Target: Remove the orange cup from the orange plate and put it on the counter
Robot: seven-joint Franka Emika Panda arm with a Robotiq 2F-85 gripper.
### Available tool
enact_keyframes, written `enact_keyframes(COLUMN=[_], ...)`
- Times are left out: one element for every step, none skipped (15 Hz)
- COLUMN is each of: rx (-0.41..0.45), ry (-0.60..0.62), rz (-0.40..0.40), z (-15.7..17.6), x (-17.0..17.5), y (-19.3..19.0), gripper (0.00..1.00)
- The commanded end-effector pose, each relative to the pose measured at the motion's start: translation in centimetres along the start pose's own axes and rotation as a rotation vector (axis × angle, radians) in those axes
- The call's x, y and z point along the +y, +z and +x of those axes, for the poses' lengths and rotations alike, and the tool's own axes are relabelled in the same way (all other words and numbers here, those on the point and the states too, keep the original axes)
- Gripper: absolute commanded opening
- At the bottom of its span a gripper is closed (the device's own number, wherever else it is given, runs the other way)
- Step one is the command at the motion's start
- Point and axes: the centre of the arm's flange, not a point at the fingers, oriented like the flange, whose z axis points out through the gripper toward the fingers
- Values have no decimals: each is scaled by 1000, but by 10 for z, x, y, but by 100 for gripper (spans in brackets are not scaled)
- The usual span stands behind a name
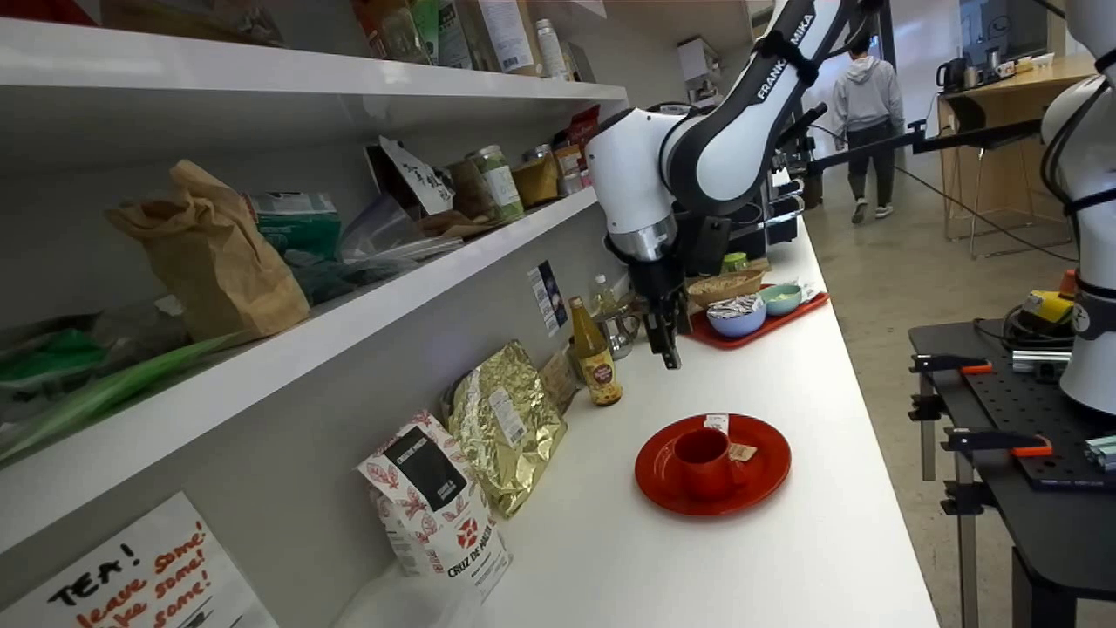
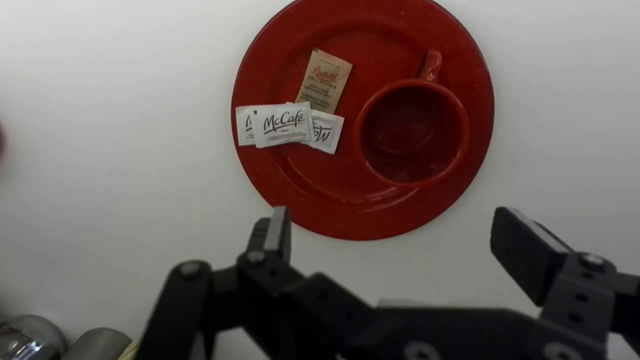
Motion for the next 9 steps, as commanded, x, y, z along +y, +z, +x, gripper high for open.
enact_keyframes(rx=[-57, -77, -96, -111, -125, -135, -142, -147, -151], ry=[-7, -12, -16, -19, -23, -24, -21, -17, -10], rz=[-25, -27, -25, -28, -33, -37, -42, -46, -51], z=[10, 7, 4, 1, -2, -3, -5, -4, -3], x=[-23, -27, -30, -32, -33, -33, -30, -27, -21], y=[42, 52, 62, 70, 77, 83, 87, 90, 93], gripper=[100, 100, 100, 100, 100, 100, 100, 100, 100])
